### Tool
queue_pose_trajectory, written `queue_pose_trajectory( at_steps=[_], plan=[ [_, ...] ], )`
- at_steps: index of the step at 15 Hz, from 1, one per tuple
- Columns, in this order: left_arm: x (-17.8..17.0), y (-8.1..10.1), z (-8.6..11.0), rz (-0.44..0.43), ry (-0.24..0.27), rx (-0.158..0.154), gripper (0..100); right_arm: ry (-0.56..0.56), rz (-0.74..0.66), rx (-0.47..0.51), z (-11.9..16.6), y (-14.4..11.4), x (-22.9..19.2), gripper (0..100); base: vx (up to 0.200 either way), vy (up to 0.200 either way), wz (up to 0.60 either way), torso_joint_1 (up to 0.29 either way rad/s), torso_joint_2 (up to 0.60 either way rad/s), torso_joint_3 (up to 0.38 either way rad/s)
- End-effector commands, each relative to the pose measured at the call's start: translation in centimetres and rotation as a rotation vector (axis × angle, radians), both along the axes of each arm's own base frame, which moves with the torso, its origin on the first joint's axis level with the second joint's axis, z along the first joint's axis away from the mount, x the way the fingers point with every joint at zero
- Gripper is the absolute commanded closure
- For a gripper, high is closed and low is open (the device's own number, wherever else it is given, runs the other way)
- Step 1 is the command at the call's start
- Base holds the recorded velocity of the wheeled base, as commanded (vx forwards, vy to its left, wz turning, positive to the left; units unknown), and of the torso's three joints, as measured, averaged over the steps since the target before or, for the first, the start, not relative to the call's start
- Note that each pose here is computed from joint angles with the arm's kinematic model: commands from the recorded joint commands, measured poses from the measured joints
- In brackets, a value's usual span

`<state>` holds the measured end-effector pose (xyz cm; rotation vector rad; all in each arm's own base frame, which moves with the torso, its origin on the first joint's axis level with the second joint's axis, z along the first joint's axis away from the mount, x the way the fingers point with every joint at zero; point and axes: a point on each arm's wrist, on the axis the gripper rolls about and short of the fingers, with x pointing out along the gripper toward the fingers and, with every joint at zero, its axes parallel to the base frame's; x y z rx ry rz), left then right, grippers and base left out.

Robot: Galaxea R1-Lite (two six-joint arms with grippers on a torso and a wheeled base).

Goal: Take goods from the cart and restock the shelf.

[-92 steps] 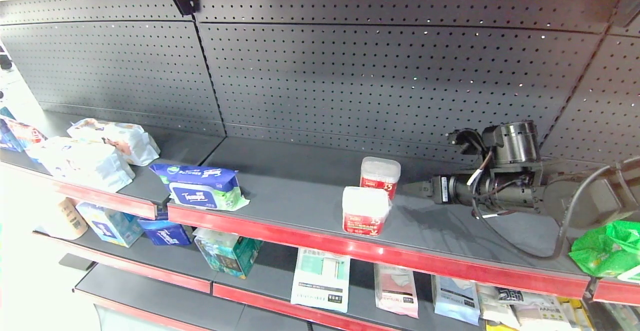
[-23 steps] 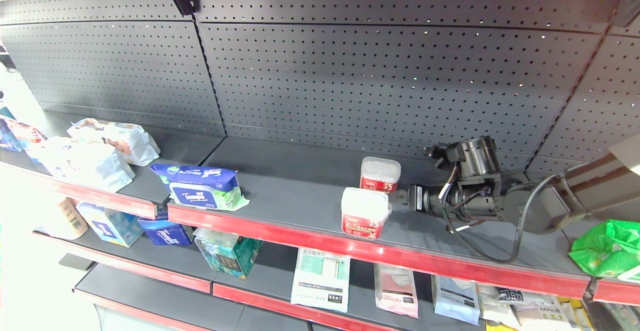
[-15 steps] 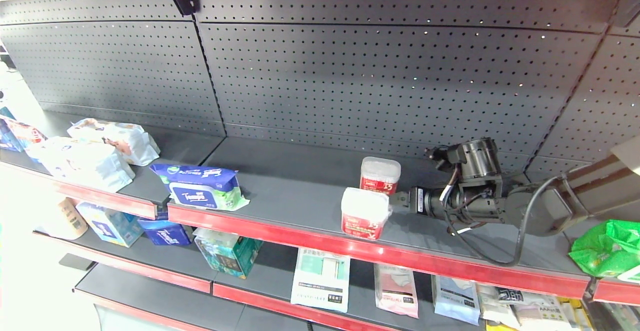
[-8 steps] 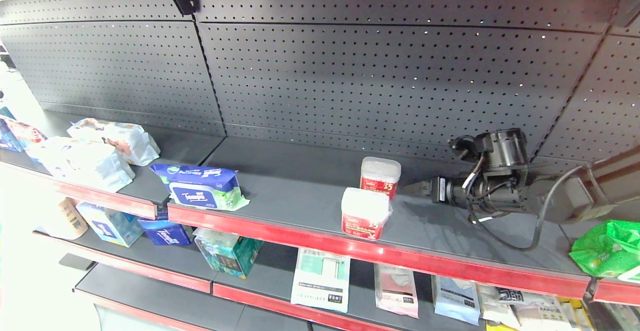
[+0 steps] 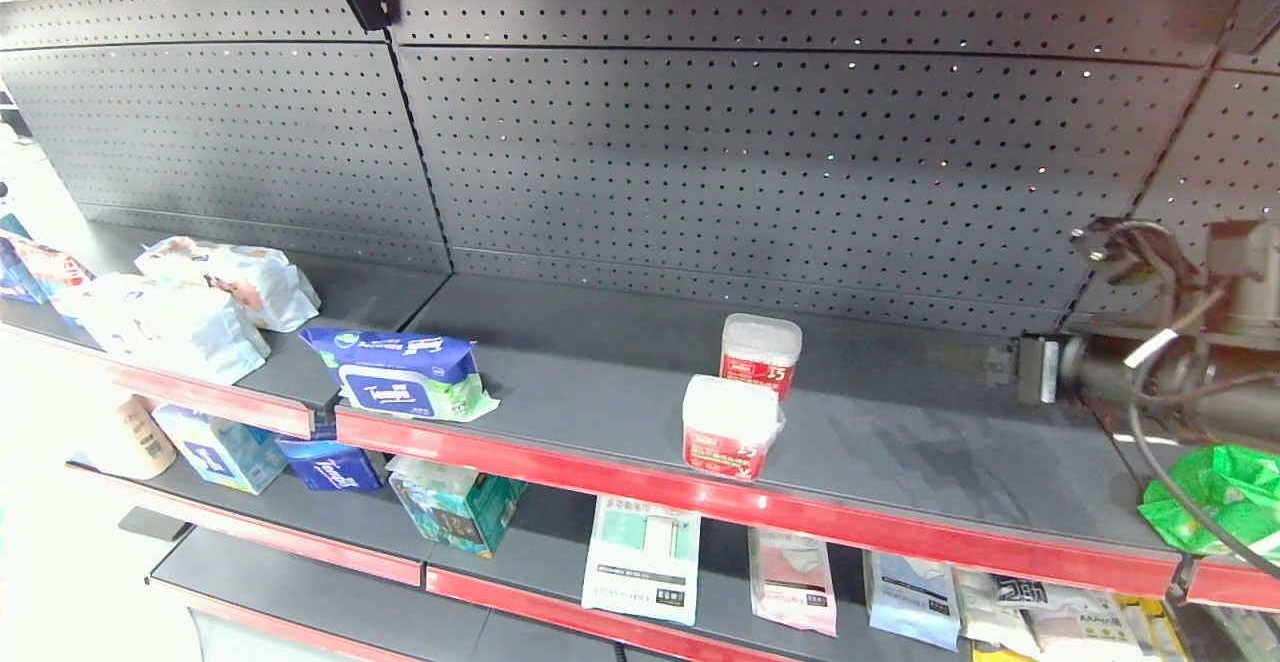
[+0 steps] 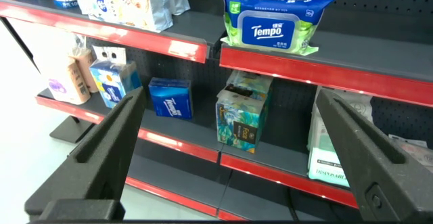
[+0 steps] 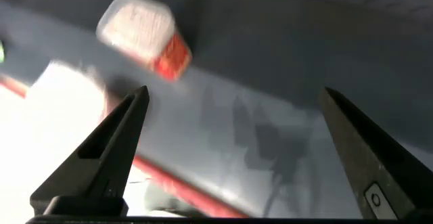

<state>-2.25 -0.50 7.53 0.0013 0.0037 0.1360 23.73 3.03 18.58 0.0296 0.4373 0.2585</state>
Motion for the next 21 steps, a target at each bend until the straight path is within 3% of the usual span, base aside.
queue_pose_trajectory(
  at_steps=[1, 4, 6, 7, 10, 12, 15, 17, 19, 20, 21],
  plan=[
    [0.0, 0.0, 0.0, 0.001, 0.001, 0.000, 0, -0.244, 0.036, -0.196, -1.2, -1.8, -14.4, 0, 0.000, 0.000, 0.00, 0.000, 0.00, 0.000],
    [0.0, 0.0, 0.0, 0.001, 0.001, 0.000, 0, -0.382, -0.033, -0.231, -4.6, -2.7, -22.7, 0, 0.000, 0.000, 0.00, 0.000, 0.00, 0.000],
    [0.0, 0.0, 0.0, 0.001, 0.001, 0.000, 0, -0.407, -0.058, -0.195, -5.6, -2.8, -24.7, 0, 0.000, 0.000, 0.00, 0.000, 0.00, 0.000],
    [0.0, 0.0, 0.0, 0.001, 0.001, 0.000, 0, -0.420, -0.080, -0.153, -8.1, -2.9, -26.9, 0, 0.000, 0.000, 0.00, 0.000, 0.00, 0.000],
    [0.0, 0.0, 0.0, 0.001, 0.001, 0.000, 0, -0.402, -0.188, -0.097, -10.2, -2.9, -26.7, 0, 0.000, 0.000, 0.00, 0.000, 0.00, 0.000],
    [0.0, 0.0, 0.0, 0.001, 0.001, 0.000, 0, -0.415, -0.198, -0.084, -10.1, -2.9, -26.6, 0, 0.000, 0.000, 0.00, 0.000, 0.00, 0.000],
    [0.0, 0.0, 0.0, 0.001, 0.001, 0.000, 0, -0.444, -0.323, -0.115, -10.3, -3.2, -26.4, 0, 0.000, 0.000, 0.00, 0.000, 0.00, 0.000],
    [0.0, 0.0, 0.0, 0.001, 0.001, 0.000, 0, -0.449, -0.273, -0.132, -10.3, -3.1, -26.3, 0, 0.000, 0.000, 0.00, 0.000, 0.00, 0.000],
    [0.0, 0.0, 0.0, 0.001, 0.001, 0.000, 0, -0.440, -0.247, -0.036, -10.3, -3.0, -26.3, 0, 0.000, 0.000, 0.00, 0.000, 0.00, 0.000],
    [0.0, 0.0, 0.0, 0.001, 0.001, 0.000, 0, -0.448, -0.231, -0.046, -10.5, -3.0, -26.2, 0, 0.000, 0.000, 0.00, 0.000, 0.00, 0.000],
    [0.0, 0.0, 0.0, 0.001, 0.001, 0.000, 0, -0.514, -0.208, -0.120, -10.4, -3.0, -26.0, 0, 0.000, 0.000, 0.00, 0.000, 0.00, 0.000]
  ],
)
